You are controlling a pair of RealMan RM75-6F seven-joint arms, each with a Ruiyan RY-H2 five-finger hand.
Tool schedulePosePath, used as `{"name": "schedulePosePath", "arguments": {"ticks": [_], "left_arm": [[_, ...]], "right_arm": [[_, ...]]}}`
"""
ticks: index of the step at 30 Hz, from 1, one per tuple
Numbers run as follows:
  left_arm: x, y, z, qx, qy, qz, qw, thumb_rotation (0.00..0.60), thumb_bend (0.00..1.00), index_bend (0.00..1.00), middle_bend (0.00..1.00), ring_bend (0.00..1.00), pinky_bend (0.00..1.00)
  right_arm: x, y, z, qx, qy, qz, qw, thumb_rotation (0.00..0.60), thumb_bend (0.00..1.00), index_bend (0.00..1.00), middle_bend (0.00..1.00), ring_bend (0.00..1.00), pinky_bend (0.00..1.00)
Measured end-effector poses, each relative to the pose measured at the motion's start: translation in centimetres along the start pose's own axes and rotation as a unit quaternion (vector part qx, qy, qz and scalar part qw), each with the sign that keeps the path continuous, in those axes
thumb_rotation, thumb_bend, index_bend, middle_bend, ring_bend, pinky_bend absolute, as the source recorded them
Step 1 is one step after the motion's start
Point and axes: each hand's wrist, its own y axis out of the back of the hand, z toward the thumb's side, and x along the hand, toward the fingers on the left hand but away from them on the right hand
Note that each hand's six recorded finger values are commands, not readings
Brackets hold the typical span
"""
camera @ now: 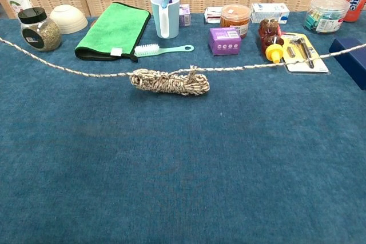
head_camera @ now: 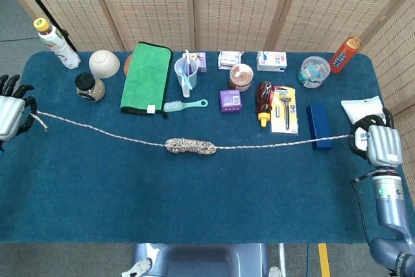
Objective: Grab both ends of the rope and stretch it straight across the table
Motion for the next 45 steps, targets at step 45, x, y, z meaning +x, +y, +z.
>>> {"name": "schedulePosePath", "arguments": {"ticks": [45], "left_arm": [[-0.9,1.0,19.8,-0.122,-0.206,0.003,0.9709,0.600,0.44,0.80,0.25,0.04,0.00]], "right_arm": [[2.1,-3.5,11.5,-0.083,0.128,0.102,0.9830,0.600,0.44,0.81,0.45,0.26,0.00]]}}
